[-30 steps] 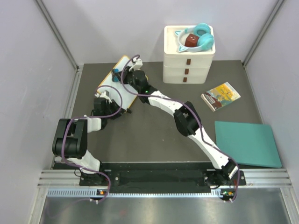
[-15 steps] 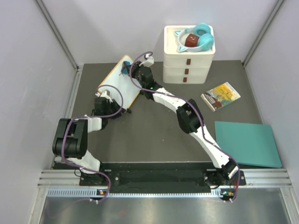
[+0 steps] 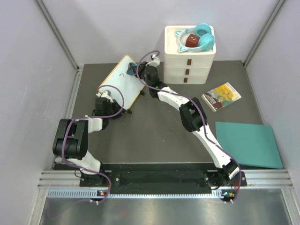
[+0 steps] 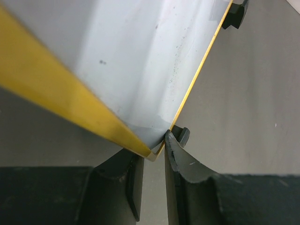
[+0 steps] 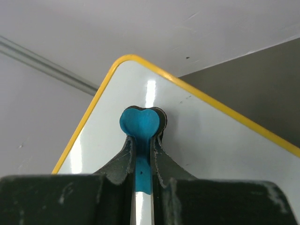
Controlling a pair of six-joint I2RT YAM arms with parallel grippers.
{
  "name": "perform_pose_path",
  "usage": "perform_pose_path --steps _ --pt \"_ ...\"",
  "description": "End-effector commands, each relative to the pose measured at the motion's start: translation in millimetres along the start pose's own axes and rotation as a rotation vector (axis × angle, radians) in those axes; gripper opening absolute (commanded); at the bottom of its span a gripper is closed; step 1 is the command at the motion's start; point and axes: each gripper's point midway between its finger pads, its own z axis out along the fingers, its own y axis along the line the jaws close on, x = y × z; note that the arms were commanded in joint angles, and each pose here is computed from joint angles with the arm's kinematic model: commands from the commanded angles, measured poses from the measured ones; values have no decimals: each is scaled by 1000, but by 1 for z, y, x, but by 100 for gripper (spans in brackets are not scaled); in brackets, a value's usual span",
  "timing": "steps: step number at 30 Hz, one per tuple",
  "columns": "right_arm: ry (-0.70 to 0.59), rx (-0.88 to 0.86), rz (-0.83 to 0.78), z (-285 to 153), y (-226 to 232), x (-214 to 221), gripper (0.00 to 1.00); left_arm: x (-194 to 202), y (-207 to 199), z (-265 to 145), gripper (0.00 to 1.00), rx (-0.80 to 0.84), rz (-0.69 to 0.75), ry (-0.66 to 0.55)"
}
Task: Erase the whiteboard
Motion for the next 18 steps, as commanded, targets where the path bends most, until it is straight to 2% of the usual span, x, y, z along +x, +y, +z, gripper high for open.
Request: perform_pose_path --steps 1,9,12,18 --pt "46 -147 -21 -13 60 21 0 59 25 -7 0 -101 15 203" --pt "108 -234 -16 -31 107 59 0 60 25 -7 0 -106 23 203" --pt "92 -222 -13 -28 104 57 0 60 24 -7 0 -104 26 205" --pt "-5 -141 -5 -12 73 20 0 60 24 -7 0 -107 28 205"
